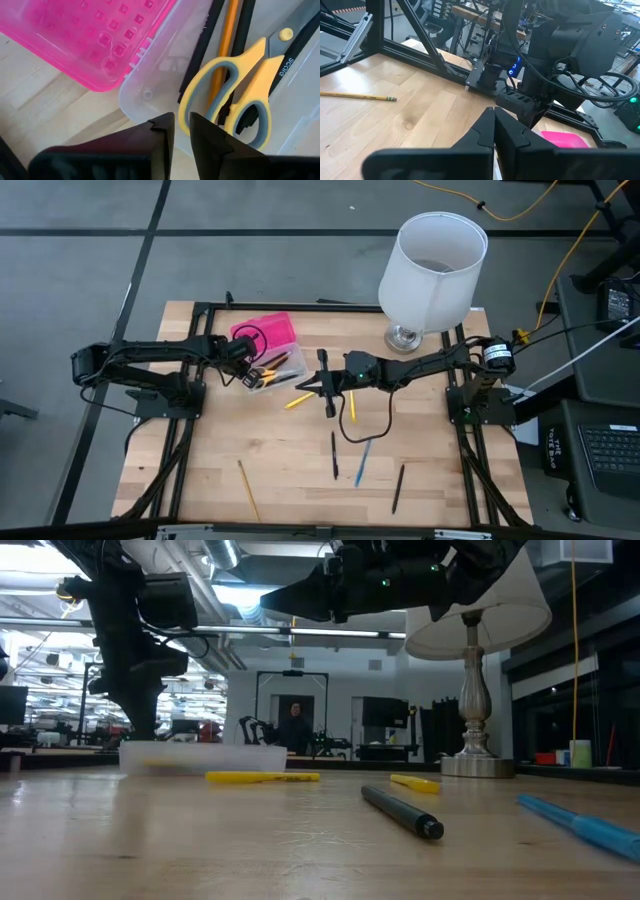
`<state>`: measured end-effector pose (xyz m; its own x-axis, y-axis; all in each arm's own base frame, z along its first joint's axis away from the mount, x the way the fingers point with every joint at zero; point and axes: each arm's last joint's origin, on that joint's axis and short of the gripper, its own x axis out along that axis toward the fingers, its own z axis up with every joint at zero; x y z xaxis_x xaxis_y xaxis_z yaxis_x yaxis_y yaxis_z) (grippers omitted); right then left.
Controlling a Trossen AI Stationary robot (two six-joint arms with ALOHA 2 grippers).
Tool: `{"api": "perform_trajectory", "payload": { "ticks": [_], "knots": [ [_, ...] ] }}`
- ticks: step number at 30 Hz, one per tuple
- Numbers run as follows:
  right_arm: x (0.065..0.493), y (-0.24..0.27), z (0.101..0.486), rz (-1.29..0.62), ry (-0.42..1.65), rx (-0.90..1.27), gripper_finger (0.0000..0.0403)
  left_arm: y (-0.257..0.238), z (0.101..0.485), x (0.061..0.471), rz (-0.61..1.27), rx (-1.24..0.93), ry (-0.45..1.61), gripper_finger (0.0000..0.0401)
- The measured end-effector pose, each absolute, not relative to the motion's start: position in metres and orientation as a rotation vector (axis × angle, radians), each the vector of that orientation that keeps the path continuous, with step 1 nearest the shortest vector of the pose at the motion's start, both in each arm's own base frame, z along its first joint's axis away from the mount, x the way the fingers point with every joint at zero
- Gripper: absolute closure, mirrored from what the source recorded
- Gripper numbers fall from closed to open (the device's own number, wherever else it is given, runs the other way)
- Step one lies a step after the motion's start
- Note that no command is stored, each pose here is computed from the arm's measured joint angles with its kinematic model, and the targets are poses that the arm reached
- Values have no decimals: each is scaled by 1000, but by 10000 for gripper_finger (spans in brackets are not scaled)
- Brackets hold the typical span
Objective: Pick & place school supplies into a supply box
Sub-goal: Put the yellow pencil into the pink supply box
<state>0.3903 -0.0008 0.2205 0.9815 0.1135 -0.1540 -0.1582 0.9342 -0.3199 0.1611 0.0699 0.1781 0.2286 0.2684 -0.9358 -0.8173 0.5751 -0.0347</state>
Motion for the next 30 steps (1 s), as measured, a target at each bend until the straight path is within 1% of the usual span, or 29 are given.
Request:
{"api": "perform_trajectory", "payload": {
  "ticks": [7, 11, 15, 20, 24, 30],
  "knots": [
    [390, -1, 220, 139, 134, -334, 393, 71, 178, 161, 805, -555, 1104, 347],
    [390, -1, 220, 139, 135, -333, 392, 68, 182, 161, 712, -518, 1105, 350],
    [390, -1, 220, 139, 134, -333, 392, 65, 192, 166, 678, -469, 991, 366],
    [390, -1, 220, 139, 138, -329, 392, 55, 211, 165, 626, -369, 839, 396],
    [390, 0, 220, 140, 143, -328, 392, 44, 226, 156, 625, -286, 744, 398],
    [390, -1, 220, 140, 145, -328, 392, 19, 240, 151, 467, -171, 656, 400]
  ]
}}
